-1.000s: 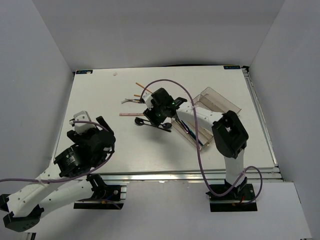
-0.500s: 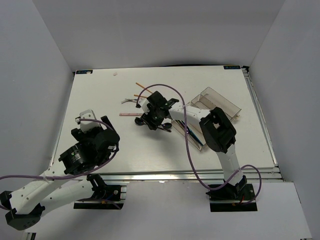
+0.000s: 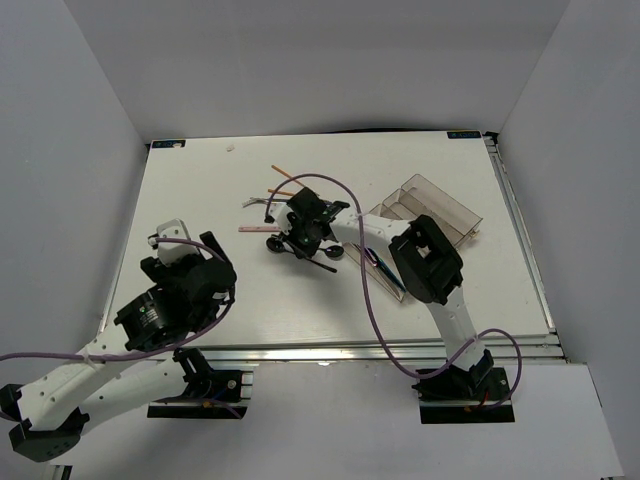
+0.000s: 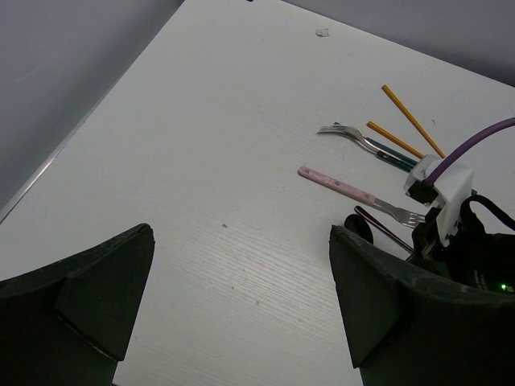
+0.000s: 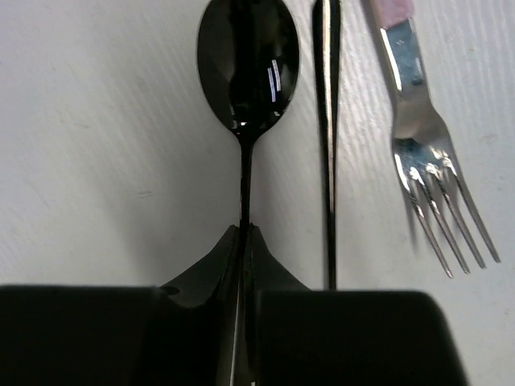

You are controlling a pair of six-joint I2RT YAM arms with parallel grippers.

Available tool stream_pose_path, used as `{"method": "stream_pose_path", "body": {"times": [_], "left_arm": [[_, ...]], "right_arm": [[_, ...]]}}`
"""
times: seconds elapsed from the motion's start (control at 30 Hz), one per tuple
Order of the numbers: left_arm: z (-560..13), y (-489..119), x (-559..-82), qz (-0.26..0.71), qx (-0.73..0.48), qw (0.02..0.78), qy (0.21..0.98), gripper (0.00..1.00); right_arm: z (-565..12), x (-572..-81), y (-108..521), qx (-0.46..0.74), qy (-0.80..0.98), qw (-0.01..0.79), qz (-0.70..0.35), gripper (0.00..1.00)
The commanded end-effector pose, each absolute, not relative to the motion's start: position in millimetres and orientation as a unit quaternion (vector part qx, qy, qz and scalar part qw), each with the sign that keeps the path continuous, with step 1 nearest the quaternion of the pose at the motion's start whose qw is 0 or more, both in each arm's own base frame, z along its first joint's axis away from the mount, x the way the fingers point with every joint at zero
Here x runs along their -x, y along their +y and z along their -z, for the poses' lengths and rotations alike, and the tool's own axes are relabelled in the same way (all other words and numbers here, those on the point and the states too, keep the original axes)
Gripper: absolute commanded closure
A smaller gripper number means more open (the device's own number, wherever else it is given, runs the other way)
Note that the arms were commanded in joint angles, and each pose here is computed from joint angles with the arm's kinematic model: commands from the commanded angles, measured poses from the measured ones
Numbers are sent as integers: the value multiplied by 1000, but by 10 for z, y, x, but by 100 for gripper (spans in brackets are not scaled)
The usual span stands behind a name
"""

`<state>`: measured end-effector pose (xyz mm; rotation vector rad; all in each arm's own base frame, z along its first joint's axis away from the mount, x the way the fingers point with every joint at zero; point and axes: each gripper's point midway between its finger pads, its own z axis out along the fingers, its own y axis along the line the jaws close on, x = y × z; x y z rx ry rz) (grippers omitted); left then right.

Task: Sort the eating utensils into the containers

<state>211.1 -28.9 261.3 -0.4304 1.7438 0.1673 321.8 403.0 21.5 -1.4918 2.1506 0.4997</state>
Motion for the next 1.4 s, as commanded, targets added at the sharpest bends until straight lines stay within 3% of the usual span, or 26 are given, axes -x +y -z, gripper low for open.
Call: {"method": "stream_pose_path", "body": {"times": [0.0,0.27,0.5,0.9,1.23,1.3,1.33,1.37], "left_arm": [[-2617,-264,-2101,-74,188,623,756,2],[-2626,-261,-2096,-70,190,624,755,2],[-2624,-273,-2099,-68,188,623,756,2],[-2606,-318,-2109,-62,177,621,761,2],[-2632,-273,-2086,-57,186,625,756,2],[-2634,-267,-2083,-56,186,625,756,2],[-2631,-269,-2082,-55,186,625,756,2],[-2635,-271,-2083,-54,186,625,756,2]], "right_arm": [[-151,-2895,4092,571,768,204,-205,98],[-981,-2884,4226,537,752,278,-262,100],[-1436,-3117,3466,491,780,325,-211,100],[-1420,-3728,1524,380,853,357,8,100],[-1033,-3781,1287,380,869,312,48,100],[-981,-3774,1268,379,872,307,49,94],[-960,-3764,1267,379,873,305,48,85],[-938,-3757,1255,379,874,300,49,81]]}}
